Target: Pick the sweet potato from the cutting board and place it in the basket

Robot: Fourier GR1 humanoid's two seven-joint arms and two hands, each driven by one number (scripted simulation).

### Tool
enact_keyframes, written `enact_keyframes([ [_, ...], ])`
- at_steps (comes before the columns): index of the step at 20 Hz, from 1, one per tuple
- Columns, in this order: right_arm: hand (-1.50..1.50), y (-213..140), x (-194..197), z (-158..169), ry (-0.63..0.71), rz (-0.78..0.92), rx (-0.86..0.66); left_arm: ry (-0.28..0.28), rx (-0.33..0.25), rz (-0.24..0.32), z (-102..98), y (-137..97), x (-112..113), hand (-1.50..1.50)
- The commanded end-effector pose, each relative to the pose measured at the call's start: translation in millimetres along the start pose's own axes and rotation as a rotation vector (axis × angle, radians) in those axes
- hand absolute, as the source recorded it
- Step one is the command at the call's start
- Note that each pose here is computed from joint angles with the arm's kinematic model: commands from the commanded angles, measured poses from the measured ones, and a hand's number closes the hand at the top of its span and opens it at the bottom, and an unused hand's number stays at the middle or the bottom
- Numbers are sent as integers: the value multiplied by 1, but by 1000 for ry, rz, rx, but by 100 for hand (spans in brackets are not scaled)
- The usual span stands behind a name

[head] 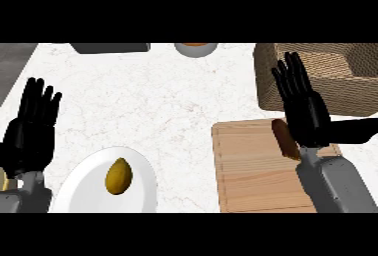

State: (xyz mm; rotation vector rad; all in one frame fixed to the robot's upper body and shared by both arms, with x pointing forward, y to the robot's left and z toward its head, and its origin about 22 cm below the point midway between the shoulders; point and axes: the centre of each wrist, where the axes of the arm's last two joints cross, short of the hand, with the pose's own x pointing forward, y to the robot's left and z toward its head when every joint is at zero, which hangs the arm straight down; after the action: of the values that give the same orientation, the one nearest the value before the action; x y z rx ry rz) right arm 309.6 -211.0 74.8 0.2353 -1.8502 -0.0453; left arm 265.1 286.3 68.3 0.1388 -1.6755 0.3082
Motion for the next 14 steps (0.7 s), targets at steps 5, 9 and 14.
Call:
enact_keyframes([
  [5, 150, -34, 51, -56, 11, 282, 436, 120, -157, -266, -8, 12, -3, 0],
  [9, -150, 7, 56, -41, -2, 646, 986, 201, -207, -283, -9, 4, -18, 0],
  [14, -150, 49, -19, 21, -177, 730, 1100, 260, -208, -307, -15, 19, -29, 0],
])
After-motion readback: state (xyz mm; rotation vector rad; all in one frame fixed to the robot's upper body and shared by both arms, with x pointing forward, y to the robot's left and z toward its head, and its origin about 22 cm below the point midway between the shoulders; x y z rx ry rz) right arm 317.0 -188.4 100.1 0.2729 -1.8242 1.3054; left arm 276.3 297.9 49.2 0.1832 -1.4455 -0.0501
